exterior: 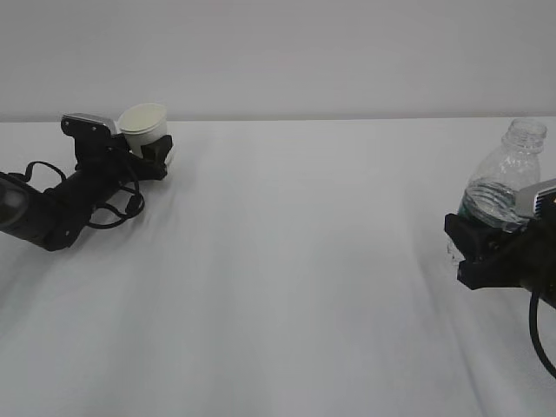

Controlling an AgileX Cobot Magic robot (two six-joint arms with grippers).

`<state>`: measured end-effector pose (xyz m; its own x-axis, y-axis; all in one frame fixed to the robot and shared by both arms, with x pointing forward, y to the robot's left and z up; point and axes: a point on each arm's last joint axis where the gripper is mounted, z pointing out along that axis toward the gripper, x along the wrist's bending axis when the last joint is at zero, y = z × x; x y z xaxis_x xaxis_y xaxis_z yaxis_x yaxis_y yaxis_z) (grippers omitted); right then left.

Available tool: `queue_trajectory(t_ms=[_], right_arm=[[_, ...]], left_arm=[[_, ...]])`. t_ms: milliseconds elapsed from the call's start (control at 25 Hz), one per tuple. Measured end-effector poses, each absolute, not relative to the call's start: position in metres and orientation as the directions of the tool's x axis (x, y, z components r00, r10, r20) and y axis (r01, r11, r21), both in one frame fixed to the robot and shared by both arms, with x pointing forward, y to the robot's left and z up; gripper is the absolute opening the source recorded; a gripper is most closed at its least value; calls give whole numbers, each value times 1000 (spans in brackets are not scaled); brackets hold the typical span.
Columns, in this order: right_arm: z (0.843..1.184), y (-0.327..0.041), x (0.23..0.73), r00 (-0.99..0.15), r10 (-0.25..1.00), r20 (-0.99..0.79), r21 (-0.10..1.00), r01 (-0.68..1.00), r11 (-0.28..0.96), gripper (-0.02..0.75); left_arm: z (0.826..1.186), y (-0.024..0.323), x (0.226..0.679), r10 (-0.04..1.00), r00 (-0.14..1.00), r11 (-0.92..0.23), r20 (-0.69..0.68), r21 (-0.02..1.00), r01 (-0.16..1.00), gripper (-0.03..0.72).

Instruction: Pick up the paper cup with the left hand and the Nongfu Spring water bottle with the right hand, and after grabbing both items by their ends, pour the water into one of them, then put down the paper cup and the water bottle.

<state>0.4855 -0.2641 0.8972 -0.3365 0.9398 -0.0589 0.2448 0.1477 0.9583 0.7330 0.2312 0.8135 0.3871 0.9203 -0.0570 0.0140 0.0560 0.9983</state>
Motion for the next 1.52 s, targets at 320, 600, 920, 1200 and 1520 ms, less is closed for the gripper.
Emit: queue_trajectory(t_ms=[320,600,920,1200,1520], right_arm=[[897,-264,485,-337,940,-60,958,244,149,403],[897,-264,486,-335,940,-60,958,245,149,403],[897,-265,486,-328,942,-66,958,244,152,402],[897,-266,486,-322,944,-67,958,244,151,402],[897,-266,486,-319,946,-66,958,244,149,402]], left_arm=[[813,229,732,910,412,38,-41,999,15,468],[812,225,730,891,453,11,-16,1000,13,450],[848,227,726,889,457,6,-23,999,39,449],[878,227,703,859,508,18,-63,996,92,448],[888,214,668,741,663,54,-110,993,104,447]])
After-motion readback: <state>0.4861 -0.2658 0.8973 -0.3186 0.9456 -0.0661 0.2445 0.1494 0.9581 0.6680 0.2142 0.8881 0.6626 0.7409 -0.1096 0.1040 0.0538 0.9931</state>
